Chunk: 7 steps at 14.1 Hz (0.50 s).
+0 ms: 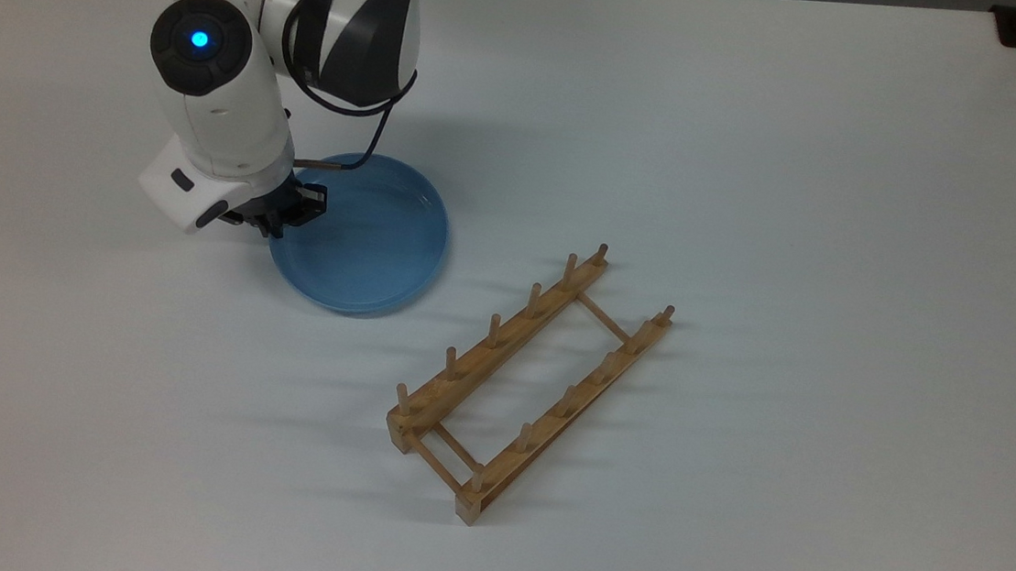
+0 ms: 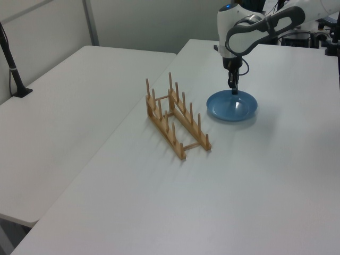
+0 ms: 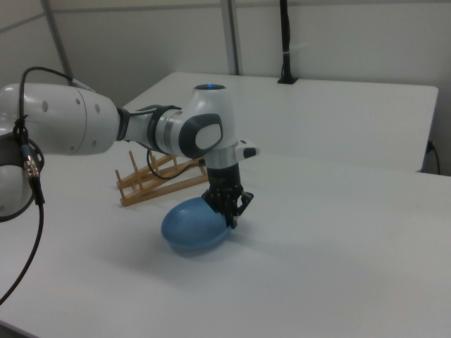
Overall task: Place plate in plate rack
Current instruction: 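Lift the plate, tilting it upright, and carry it over the rack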
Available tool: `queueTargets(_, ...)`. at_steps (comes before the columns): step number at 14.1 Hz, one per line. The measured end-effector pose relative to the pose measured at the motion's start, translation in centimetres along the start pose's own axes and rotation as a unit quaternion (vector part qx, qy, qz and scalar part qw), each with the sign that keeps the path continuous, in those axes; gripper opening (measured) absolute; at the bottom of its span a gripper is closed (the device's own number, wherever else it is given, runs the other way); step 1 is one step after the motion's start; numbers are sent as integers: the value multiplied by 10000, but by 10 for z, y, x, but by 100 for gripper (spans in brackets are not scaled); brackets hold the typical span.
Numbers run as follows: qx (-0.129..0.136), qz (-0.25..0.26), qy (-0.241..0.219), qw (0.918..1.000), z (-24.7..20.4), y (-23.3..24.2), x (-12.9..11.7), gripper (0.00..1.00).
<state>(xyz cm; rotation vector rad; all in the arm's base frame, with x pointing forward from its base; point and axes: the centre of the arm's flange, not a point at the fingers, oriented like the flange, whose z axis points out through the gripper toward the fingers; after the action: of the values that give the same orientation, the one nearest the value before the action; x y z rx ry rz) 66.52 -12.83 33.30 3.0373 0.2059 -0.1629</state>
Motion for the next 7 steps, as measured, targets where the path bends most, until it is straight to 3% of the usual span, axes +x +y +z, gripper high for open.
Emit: queueTargets(7, -119, -142, 491, 9986, -64, 8, -7, 5)
